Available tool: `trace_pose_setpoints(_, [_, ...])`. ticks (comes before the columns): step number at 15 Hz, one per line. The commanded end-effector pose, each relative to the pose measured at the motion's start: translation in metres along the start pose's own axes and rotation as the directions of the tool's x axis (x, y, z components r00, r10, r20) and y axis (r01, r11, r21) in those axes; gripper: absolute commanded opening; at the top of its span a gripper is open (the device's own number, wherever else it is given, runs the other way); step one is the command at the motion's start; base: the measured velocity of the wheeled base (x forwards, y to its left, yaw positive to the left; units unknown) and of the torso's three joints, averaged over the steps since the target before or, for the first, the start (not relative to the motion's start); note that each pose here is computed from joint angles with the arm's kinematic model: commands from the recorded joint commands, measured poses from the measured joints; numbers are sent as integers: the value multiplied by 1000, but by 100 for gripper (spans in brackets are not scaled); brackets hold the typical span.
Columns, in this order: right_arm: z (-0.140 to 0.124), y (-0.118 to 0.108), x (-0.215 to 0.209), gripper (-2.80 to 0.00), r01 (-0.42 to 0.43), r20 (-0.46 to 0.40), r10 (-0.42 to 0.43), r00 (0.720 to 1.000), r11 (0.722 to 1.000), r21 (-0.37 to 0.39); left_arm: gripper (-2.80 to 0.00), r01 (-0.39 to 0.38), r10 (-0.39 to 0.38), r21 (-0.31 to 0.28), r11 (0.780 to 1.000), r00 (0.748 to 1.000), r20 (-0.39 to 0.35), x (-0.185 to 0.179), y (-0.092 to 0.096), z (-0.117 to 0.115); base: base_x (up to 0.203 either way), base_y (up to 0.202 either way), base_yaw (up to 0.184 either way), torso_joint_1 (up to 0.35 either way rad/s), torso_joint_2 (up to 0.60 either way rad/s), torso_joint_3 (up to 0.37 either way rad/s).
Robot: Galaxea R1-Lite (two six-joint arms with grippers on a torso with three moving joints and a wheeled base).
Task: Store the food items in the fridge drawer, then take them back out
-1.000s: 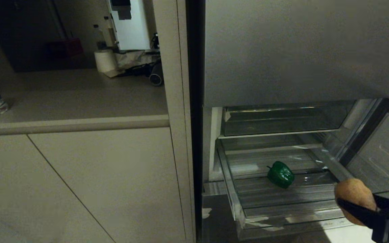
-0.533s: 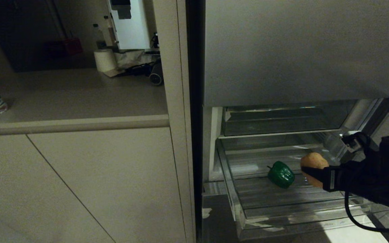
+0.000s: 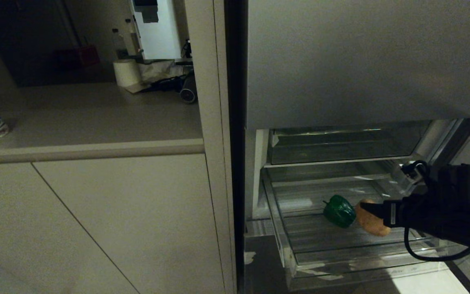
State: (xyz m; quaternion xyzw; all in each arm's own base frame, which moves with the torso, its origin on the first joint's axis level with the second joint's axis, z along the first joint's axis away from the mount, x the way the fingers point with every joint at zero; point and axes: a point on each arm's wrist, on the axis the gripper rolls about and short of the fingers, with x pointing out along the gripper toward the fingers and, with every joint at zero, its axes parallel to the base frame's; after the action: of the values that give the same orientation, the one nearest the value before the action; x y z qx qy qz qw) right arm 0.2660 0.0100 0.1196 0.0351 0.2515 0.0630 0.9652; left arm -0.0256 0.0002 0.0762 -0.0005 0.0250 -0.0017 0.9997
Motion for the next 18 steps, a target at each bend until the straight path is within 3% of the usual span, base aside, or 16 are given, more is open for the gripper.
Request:
trace_pose_setpoints(1, [5, -2, 4, 0, 4, 15, -4, 1000, 1000, 14, -280, 0, 0, 0, 1000, 1000, -2, 0, 0, 0, 0, 0, 0, 0, 0, 0])
trace_pose_setpoints(6, [12, 1, -24, 0, 2, 85, -3, 996, 1000, 10, -280, 0, 0, 0, 1000, 1000, -2, 0, 0, 0, 0, 0, 0, 0, 0, 0])
trace_pose_setpoints(7, [10, 3, -40, -280, 0, 113, 0, 994, 1000, 6, -280, 0, 0, 0, 1000, 1000, -2, 0, 0, 0, 0, 0, 0, 0, 0, 0])
trace_pose_setpoints(10, [1, 10, -95, -280, -5, 224, 8, 975, 1000, -10, -280, 0, 0, 0, 1000, 1000, -2, 0, 0, 0, 0, 0, 0, 0, 0, 0])
trace_pose_setpoints(12, [-14, 14, -135, -280, -6, 319, 14, 948, 1000, -24, -280, 0, 0, 0, 1000, 1000, -2, 0, 0, 0, 0, 0, 0, 0, 0, 0])
trace_pose_setpoints(16, [-72, 19, -206, -280, 13, 524, 12, 852, 999, -45, -280, 0, 0, 0, 1000, 1000, -2, 0, 0, 0, 0, 0, 0, 0, 0, 0])
trace_pose_setpoints(18, [-108, 19, -225, -280, 33, 562, -5, 827, 999, -40, -280, 0, 0, 0, 1000, 1000, -2, 0, 0, 0, 0, 0, 0, 0, 0, 0])
